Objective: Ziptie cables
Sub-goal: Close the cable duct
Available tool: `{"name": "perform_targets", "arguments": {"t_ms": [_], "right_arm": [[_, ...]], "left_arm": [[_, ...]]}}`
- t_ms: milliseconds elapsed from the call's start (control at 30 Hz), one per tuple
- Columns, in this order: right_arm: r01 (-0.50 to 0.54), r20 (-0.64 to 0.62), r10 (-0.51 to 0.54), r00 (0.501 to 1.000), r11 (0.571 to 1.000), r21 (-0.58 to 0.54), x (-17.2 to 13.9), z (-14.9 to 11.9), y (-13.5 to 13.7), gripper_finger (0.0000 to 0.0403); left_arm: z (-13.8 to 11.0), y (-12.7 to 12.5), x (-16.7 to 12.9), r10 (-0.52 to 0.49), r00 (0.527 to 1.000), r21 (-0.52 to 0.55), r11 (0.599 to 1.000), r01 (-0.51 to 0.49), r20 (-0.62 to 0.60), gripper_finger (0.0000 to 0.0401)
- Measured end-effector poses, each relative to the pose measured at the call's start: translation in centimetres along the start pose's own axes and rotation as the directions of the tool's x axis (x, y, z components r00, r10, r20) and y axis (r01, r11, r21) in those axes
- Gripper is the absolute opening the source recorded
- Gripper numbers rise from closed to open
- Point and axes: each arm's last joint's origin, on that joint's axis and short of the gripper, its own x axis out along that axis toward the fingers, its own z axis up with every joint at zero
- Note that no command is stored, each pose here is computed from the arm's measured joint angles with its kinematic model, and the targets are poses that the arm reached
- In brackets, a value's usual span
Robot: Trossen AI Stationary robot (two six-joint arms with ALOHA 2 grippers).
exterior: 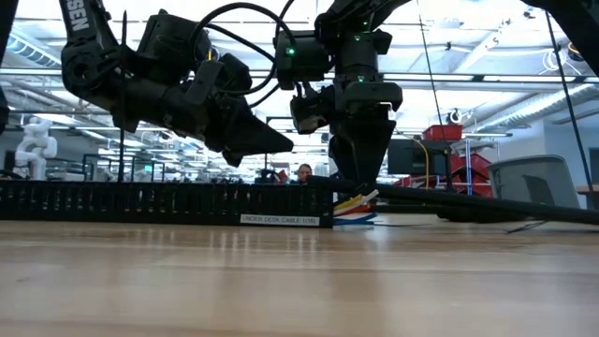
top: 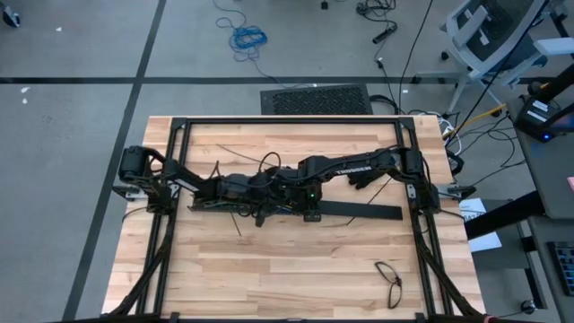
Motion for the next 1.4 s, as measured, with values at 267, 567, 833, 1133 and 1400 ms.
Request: {"name": "perform_targets", "arguments": {"t_ms": [267,567,833,1133,1400], "right_arm": [[0.001,0.005,-0.001,1.0,1.0,0.006,0.0,0.1,0.0,0.0256],[0.007,0.008,-0.007,1.0,1.0,0.009,0.0,0.1,0.0,0.0256],[0.008,0.021,-0.008,1.0,1.0,0.014,0.0,0.2,0.0,0.0256],[0.005,-0.005,-0.005,1.0,1.0,0.008,0.1,-0.1,0.0,0.0256],[0.004,-0.007,-0.004,1.0,1.0,0.005,0.1,-0.1,0.0,0.0256]], "left_arm": [[0.0,-0.1,0.2,-0.031,0.999,-0.033,0.999,0.03,-0.036,0.0],[-0.5,-0.7,0.3,-0.011,0.997,0.022,1.0,0.013,-0.074,0.0],[-0.1,-0.5,1.1,0.01,0.998,0.086,0.996,-0.005,-0.058,0.0],[-0.3,0.0,3.6,-0.009,0.997,0.071,0.997,0.014,-0.074,0.0],[-0.3,-0.1,3.7,-0.01,0.997,0.072,0.997,0.015,-0.071,0.0]]}}
